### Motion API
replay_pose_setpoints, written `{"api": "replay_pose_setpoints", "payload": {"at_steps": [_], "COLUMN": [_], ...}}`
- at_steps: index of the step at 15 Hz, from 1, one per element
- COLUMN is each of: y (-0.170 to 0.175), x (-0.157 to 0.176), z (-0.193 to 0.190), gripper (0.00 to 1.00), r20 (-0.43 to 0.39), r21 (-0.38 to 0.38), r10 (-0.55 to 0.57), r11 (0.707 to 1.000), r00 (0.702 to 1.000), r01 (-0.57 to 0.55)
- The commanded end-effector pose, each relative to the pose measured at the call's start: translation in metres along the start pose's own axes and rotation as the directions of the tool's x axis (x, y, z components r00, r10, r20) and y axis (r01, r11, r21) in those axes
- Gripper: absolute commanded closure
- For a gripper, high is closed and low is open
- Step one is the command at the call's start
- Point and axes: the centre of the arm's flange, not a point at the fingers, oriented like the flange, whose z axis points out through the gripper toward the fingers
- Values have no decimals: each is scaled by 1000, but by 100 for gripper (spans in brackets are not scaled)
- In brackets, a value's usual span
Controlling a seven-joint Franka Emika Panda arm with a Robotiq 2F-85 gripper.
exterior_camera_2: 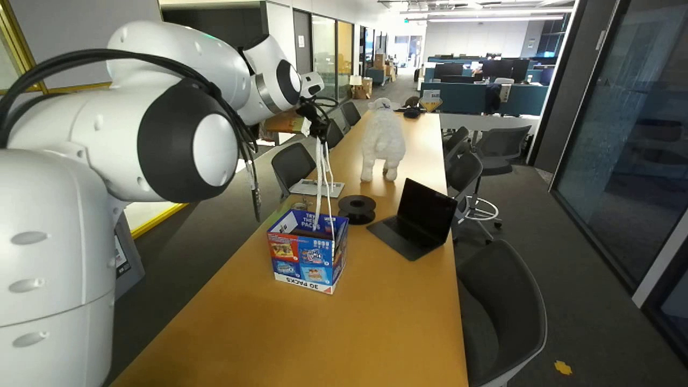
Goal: Pick up the ropes from the table and put them in the box
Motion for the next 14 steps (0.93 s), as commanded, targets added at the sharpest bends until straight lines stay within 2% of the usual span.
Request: {"api": "replay_pose_setpoints", "payload": {"at_steps": [1,7,11,14], "y": [-5,-6,-5,-2], "x": [4,-19,-28,-37], "z": [15,40,53,63], "gripper": [93,93,93,92], "r20": [19,76,81,88], "r21": [29,178,334,423], "r10": [-2,-52,-158,-252], "r11": [1000,983,934,885], "r00": [1000,996,984,964], "r01": [2,37,122,192]}}
